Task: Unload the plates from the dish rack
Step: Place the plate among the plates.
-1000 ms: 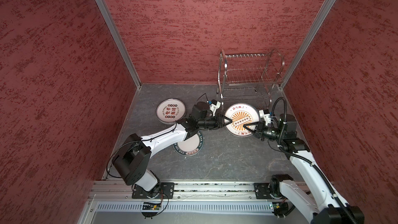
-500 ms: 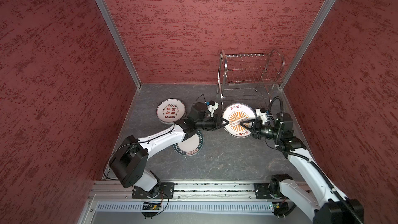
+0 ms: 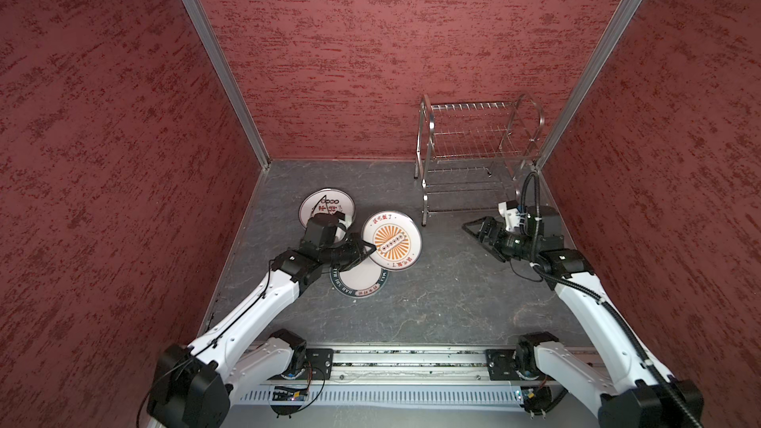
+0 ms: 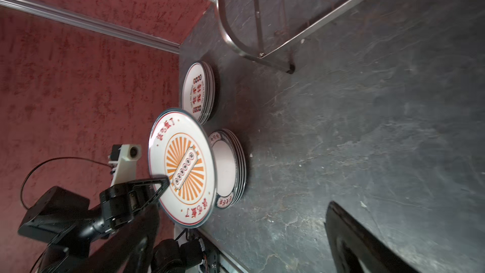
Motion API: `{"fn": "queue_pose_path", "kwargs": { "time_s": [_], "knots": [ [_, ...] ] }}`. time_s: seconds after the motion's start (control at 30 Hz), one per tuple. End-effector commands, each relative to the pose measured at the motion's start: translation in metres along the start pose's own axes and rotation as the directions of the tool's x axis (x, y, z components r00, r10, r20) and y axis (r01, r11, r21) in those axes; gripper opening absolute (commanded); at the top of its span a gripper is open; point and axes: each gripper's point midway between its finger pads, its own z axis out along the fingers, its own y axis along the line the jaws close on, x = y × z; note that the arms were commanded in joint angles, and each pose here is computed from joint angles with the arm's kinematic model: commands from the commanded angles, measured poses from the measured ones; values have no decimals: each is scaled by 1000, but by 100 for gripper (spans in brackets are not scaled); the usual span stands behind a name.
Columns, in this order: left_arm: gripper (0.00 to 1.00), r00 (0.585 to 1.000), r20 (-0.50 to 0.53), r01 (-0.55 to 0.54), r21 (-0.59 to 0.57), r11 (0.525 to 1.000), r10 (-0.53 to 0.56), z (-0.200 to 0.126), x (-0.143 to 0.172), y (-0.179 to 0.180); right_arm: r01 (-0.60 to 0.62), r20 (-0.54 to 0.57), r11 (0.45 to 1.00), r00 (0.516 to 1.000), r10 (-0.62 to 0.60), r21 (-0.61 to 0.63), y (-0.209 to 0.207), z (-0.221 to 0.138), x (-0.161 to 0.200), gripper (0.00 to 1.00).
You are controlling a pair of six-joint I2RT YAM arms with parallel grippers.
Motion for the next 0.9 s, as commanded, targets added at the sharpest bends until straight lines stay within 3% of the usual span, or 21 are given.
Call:
{"fn": "queue_pose_path", "kwargs": {
  "time_s": [0.0,0.2,0.6,0.87],
  "knots": [
    [0,997,1,73,-137,988,-73,-18,8,46,22,20,970,999,-28,242,-41,-9,-1,99],
    [0,993,31,117,-254,960,-113,-31,11,79,29,19,940,999,-38,341,-58,-13,-2,99],
    [0,984,50,179,-320,930,-173,-27,14,108,37,7,937,999,-42,347,-60,-12,-1,99],
    [19,981,49,191,-344,919,-186,-25,15,116,30,4,932,999,-33,360,-64,-9,-2,99]
  ]
}}
